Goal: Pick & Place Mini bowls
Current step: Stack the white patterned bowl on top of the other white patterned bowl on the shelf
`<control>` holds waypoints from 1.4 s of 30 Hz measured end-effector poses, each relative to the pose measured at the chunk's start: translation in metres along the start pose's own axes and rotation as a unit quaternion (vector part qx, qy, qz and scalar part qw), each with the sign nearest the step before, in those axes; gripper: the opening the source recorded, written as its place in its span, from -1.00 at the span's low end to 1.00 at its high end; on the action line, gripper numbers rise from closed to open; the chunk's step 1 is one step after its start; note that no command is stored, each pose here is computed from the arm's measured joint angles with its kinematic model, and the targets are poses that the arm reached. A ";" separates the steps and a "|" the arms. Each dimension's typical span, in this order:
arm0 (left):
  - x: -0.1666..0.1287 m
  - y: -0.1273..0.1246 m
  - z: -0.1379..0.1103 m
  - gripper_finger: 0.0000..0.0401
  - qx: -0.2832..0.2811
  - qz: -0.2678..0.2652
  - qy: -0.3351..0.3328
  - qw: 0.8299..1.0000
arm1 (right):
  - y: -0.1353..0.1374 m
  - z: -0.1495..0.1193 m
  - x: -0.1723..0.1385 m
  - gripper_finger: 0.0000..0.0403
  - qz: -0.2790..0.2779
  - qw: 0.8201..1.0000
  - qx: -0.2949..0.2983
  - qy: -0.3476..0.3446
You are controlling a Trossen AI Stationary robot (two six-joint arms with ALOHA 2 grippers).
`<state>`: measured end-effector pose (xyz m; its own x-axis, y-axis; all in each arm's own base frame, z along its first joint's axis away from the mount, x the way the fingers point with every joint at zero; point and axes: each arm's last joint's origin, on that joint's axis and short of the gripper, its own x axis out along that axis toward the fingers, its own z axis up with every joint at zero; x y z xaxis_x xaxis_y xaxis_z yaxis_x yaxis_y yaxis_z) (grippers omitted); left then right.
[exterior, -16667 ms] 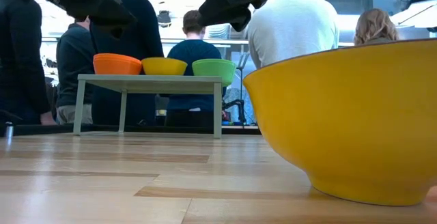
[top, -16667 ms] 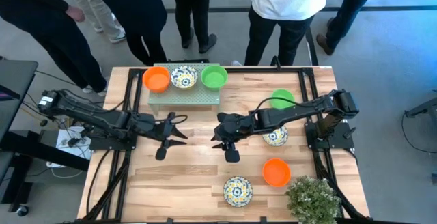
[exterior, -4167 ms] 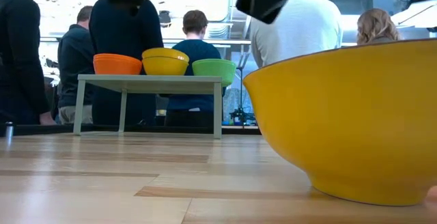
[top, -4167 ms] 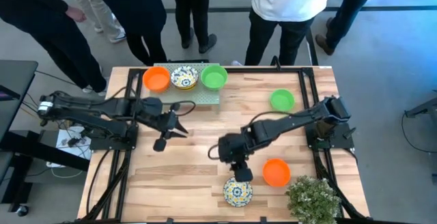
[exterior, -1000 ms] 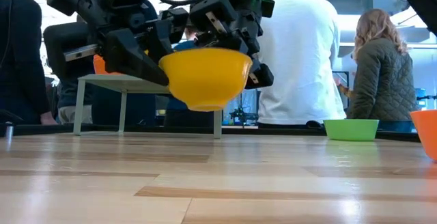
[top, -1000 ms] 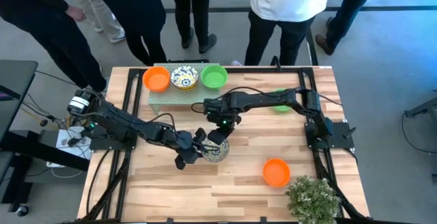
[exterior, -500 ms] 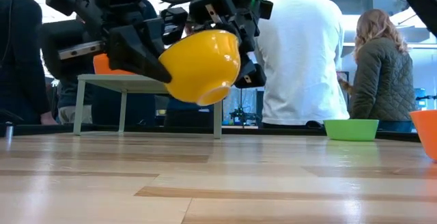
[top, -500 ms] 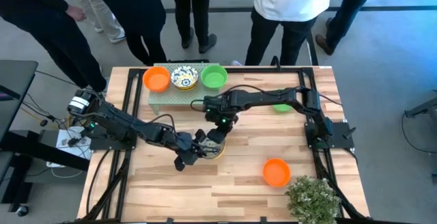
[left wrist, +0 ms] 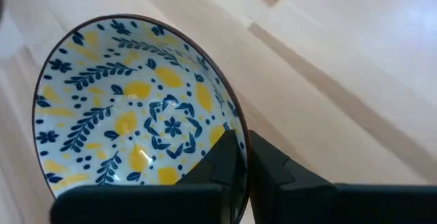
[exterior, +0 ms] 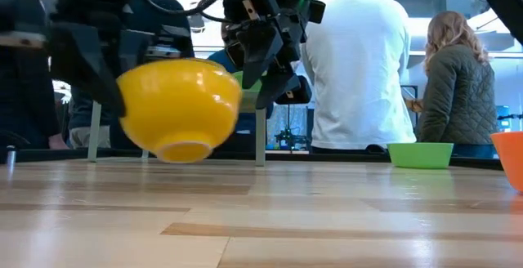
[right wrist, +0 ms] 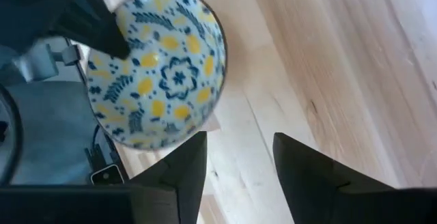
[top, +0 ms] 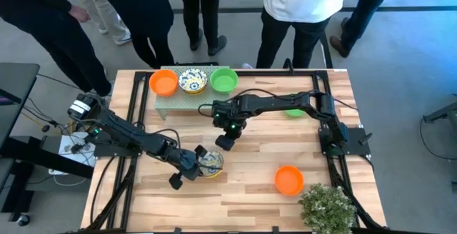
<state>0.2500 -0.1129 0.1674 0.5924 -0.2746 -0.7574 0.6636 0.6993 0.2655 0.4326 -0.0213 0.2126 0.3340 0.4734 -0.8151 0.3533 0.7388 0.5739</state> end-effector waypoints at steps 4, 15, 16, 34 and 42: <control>-0.027 -0.002 0.005 -0.93 -0.054 0.005 -0.015 0.998 | 0.003 -0.002 0.003 -0.23 -0.017 0.999 -0.030 -0.005; -0.127 0.005 -0.009 -0.93 -0.139 0.137 -0.038 0.980 | 0.019 -0.013 0.009 -0.49 -0.070 0.989 -0.132 -0.013; -0.133 0.006 -0.010 -0.94 -0.143 0.152 -0.028 0.978 | 0.023 -0.015 0.004 -0.50 -0.078 0.987 -0.137 -0.023; -0.218 0.085 0.016 -0.94 -0.188 0.301 0.160 0.921 | 0.016 -0.087 -0.043 -0.51 -0.187 0.945 -0.223 -0.148; -0.225 0.131 -0.010 -0.94 -0.228 0.275 0.190 0.915 | -0.013 -0.122 -0.052 -0.51 -0.136 0.919 -0.240 -0.282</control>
<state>0.1990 0.0473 0.3670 0.5204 0.3898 -0.7597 0.0022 0.8891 0.4577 0.3041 0.0025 0.2376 0.7378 0.0152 -0.6749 0.1105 0.9835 0.1431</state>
